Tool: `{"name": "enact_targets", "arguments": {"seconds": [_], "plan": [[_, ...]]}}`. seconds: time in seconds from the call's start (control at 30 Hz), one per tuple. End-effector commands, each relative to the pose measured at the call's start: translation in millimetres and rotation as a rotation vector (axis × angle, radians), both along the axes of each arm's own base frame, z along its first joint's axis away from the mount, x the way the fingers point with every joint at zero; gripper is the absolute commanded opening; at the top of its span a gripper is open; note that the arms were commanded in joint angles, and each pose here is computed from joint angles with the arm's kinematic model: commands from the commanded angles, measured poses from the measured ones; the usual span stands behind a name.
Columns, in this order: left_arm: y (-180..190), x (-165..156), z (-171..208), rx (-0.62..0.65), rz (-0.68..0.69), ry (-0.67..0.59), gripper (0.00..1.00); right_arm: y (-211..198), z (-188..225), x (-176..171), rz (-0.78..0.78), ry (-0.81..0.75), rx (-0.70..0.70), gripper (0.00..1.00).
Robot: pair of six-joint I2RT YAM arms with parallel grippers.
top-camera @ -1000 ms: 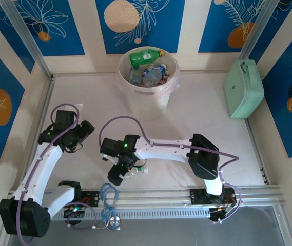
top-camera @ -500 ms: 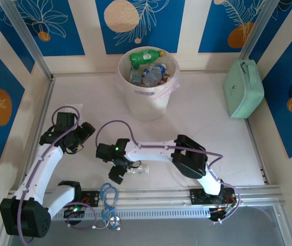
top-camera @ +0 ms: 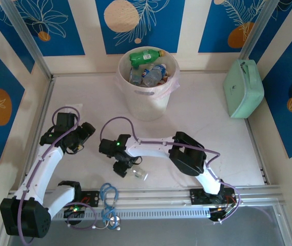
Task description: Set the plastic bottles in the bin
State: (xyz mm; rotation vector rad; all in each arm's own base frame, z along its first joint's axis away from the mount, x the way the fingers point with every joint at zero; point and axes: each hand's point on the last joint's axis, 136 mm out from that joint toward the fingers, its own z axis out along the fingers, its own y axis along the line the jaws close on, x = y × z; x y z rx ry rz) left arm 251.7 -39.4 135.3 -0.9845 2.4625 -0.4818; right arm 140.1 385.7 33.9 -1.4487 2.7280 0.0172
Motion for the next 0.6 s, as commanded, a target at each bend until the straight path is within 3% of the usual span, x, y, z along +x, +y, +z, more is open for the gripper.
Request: {"name": "enact_targets", "arguments": {"seconds": [0.0,0.13,0.27,0.43,0.57], "plan": [[-1,2,2,-0.031,0.01,-0.015,0.85,3,38,3,-0.032,-0.038,0.092,0.7],[-3,7,11,-0.029,-0.008,-0.041,0.84,8,97,14,-0.1,-0.1,0.221,0.69],[-6,15,28,-0.021,-0.047,-0.082,0.84,5,194,41,-0.24,-0.163,0.431,0.69],[-14,23,49,-0.017,-0.084,-0.138,0.84,-25,319,100,-0.485,-0.263,0.692,0.67],[-25,27,51,-0.031,-0.113,-0.143,0.84,-46,386,157,-0.652,-0.296,0.886,0.66]]}}
